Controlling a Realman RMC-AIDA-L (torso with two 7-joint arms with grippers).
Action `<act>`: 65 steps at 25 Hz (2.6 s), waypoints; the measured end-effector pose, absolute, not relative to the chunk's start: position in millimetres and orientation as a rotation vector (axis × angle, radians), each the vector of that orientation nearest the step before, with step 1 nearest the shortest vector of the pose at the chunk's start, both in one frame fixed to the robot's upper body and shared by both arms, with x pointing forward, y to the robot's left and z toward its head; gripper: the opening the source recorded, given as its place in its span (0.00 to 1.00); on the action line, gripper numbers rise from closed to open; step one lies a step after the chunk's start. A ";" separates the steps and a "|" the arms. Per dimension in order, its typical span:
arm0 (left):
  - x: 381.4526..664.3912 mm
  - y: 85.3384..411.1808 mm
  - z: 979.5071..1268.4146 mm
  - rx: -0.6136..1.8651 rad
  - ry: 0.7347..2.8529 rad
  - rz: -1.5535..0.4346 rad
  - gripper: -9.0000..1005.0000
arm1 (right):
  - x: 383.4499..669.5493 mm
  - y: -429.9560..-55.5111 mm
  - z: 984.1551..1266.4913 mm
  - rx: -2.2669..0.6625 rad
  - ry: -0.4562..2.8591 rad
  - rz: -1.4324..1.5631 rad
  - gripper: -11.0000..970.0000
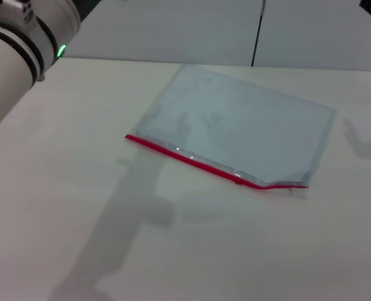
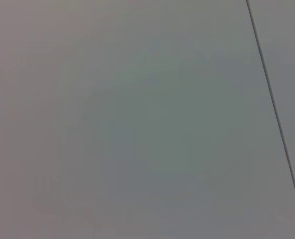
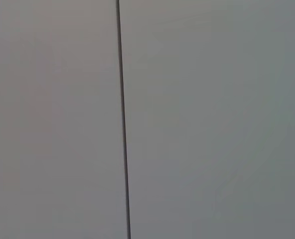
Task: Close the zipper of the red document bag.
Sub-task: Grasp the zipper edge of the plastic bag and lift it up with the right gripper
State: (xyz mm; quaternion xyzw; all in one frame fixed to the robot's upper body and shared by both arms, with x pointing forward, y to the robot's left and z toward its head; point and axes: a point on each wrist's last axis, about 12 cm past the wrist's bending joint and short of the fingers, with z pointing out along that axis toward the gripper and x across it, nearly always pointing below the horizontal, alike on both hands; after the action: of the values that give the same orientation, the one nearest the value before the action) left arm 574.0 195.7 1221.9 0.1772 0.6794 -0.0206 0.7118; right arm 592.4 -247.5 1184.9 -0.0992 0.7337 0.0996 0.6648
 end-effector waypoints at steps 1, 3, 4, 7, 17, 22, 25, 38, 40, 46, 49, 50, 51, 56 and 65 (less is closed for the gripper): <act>574.0 195.7 1221.9 0.393 1.506 -0.046 0.58 | 592.4 -247.7 1184.5 -0.223 1.659 0.225 0.69; 574.1 195.7 1221.7 0.393 1.507 -0.046 0.58 | 592.4 -247.8 1183.3 -0.223 1.662 0.225 0.69; 574.1 195.7 1221.7 0.392 1.507 -0.046 0.58 | 592.3 -247.5 1182.3 -0.224 1.665 0.226 0.69; 574.0 195.5 1221.8 0.393 1.505 -0.048 0.58 | 592.1 -246.8 1179.2 -0.224 1.675 0.229 0.69; 574.3 195.3 1219.3 0.404 1.506 -0.046 0.58 | 592.0 -245.9 1178.2 -0.225 1.676 0.230 0.69; 574.9 196.4 1217.9 0.399 1.512 -0.046 0.59 | 591.9 -245.6 1177.5 -0.229 1.679 0.230 0.69; 575.1 196.2 1218.2 0.400 1.511 -0.047 0.59 | 591.7 -245.2 1177.1 -0.236 1.682 0.230 0.69; 574.4 207.2 1218.4 0.369 1.517 -0.027 0.59 | 576.8 -233.9 1172.2 -0.633 1.775 0.329 0.69; 574.5 209.2 1218.5 0.366 1.517 -0.022 0.59 | 571.4 -233.0 1169.0 -0.733 1.782 0.342 0.69; 574.4 212.7 1218.2 0.370 1.516 -0.001 0.59 | 555.5 -233.7 1158.6 -0.992 1.786 0.400 0.70; 574.7 213.7 1218.4 0.371 1.516 0.003 0.59 | 551.5 -236.3 1148.2 -1.094 1.791 0.395 0.70; 574.8 214.1 1218.6 0.371 1.516 0.004 0.59 | 550.7 -237.2 1144.6 -1.120 1.797 0.392 0.70; 574.8 214.4 1218.7 0.370 1.515 0.005 0.59 | 550.2 -237.7 1141.3 -1.140 1.802 0.392 0.70; 575.4 218.0 1219.3 0.362 1.515 0.015 0.59 | 549.6 -236.1 1127.7 -1.252 1.828 0.391 0.70; 575.2 219.5 1218.2 0.367 1.517 0.028 0.59 | 552.8 -232.8 1105.0 -1.396 1.899 0.344 0.70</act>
State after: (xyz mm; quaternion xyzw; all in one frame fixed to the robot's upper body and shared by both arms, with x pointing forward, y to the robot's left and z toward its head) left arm 575.2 219.5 1218.2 0.1656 0.6838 0.0126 0.7105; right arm 552.8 -232.8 1105.0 -0.5444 0.7403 0.1341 0.3709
